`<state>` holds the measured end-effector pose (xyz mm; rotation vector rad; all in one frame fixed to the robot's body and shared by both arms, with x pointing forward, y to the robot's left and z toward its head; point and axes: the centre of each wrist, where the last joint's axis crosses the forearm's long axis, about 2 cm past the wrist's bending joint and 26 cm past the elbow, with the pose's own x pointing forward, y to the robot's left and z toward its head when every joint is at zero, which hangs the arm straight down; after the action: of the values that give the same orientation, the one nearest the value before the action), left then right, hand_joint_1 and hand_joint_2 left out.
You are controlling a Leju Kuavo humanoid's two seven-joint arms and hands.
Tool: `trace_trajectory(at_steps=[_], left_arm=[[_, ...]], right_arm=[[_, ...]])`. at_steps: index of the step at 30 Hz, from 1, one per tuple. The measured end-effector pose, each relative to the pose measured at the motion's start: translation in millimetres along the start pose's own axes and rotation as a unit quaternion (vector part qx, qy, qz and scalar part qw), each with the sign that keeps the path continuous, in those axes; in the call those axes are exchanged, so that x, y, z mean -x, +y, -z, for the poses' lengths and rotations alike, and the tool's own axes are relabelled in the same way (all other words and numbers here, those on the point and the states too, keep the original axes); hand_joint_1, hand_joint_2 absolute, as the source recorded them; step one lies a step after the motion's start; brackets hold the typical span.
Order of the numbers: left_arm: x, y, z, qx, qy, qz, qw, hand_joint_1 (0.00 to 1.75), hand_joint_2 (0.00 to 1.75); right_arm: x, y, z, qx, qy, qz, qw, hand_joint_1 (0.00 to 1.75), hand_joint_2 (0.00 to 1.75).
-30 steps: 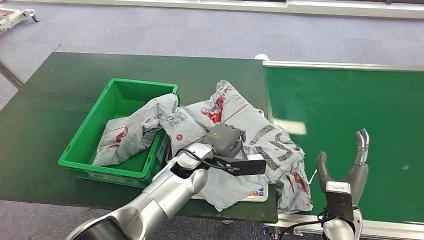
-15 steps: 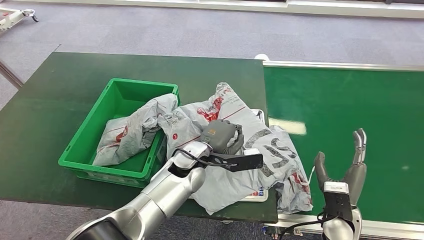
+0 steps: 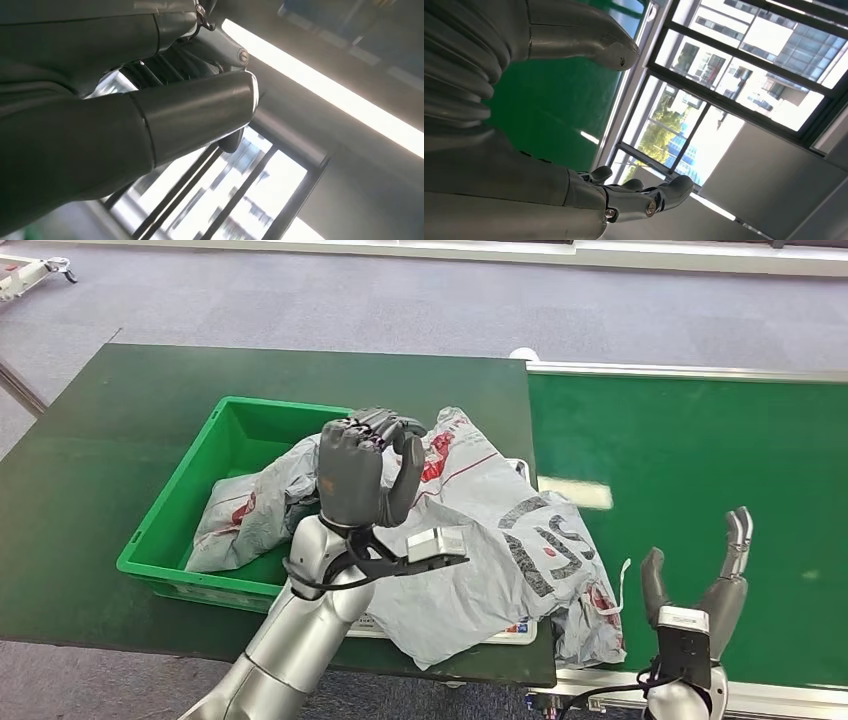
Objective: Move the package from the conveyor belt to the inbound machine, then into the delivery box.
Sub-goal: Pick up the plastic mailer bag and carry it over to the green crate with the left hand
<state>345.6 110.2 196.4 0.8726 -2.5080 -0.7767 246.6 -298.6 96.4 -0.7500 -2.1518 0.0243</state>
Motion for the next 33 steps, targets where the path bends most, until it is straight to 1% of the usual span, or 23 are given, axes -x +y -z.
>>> trace_trajectory(at_steps=[2, 3, 4, 5, 7, 8, 9, 10, 11, 12, 13, 15, 17, 19, 22, 28, 33], left_arm=[[2, 18, 6, -0.037, -0.038, 0.032, 0.998, 1.75, 0.00], [5, 27, 9, -0.055, -0.048, 0.047, 0.996, 1.75, 0.00], [9, 35, 10, -0.070, -0.051, 0.061, 0.994, 1.75, 0.00], [14, 43, 10, -0.085, -0.047, 0.071, 0.993, 1.67, 0.00], [23, 54, 6, -0.106, -0.026, 0.077, 0.991, 0.80, 0.00], [27, 56, 3, -0.109, -0.007, 0.067, 0.992, 0.36, 0.00], [30, 56, 1, -0.100, 0.018, 0.041, 0.994, 0.00, 0.00], [32, 54, -1, -0.077, 0.047, 0.004, 0.996, 0.00, 0.44], [33, 51, -4, -0.040, 0.071, -0.034, 0.996, 0.00, 0.87], [32, 46, -7, 0.006, 0.088, -0.065, 0.994, 0.00, 1.31], [31, 41, -10, 0.052, 0.094, -0.085, 0.991, 0.00, 1.75], [27, 29, -19, 0.131, 0.095, -0.104, 0.981, 0.00, 1.75], [25, 16, -28, 0.203, 0.096, -0.125, 0.966, 0.00, 1.75], [23, 5, -37, 0.257, 0.098, -0.138, 0.951, 0.00, 1.75], [22, -5, -44, 0.299, 0.099, -0.141, 0.939, 0.00, 1.75], [24, -21, -48, 0.380, 0.106, -0.117, 0.911, 0.00, 1.75], [21, -31, -54, 0.422, 0.098, -0.111, 0.894, 0.00, 1.75]], right_arm=[[-1, -2, -4, 0.007, 0.004, -0.002, 1.000, 0.00, 1.75], [-1, -3, -6, 0.009, 0.006, -0.004, 1.000, 0.00, 1.75], [-2, -4, -8, 0.011, 0.007, -0.005, 1.000, 0.00, 1.75], [-3, -6, -10, 0.012, 0.008, -0.006, 1.000, 0.00, 1.75], [-4, -9, -15, 0.014, 0.010, -0.007, 1.000, 0.00, 1.75], [-5, -10, -16, 0.014, 0.010, -0.007, 1.000, 0.00, 1.75], [-5, -11, -17, 0.011, 0.009, -0.006, 1.000, 0.00, 1.75], [-6, -11, -16, 0.006, 0.007, -0.005, 1.000, 0.00, 1.75], [-6, -12, -16, 0.000, 0.005, -0.002, 1.000, 0.00, 1.75], [-6, -12, -15, -0.008, 0.002, 0.001, 1.000, 0.00, 1.75], [-6, -12, -15, -0.015, 0.000, 0.003, 1.000, 0.00, 1.75], [-5, -12, -14, -0.027, -0.003, 0.008, 1.000, 0.00, 1.75], [-5, -11, -11, -0.030, -0.007, 0.010, 0.999, 0.00, 1.75], [-5, -10, -7, -0.028, -0.012, 0.011, 0.999, 0.00, 1.75], [-5, -8, -1, -0.026, -0.017, 0.012, 0.999, 0.00, 1.75], [-4, -5, 5, -0.041, -0.027, 0.011, 0.999, 0.00, 1.75], [-4, -2, 6, -0.047, -0.029, 0.010, 0.998, 0.00, 1.75]])
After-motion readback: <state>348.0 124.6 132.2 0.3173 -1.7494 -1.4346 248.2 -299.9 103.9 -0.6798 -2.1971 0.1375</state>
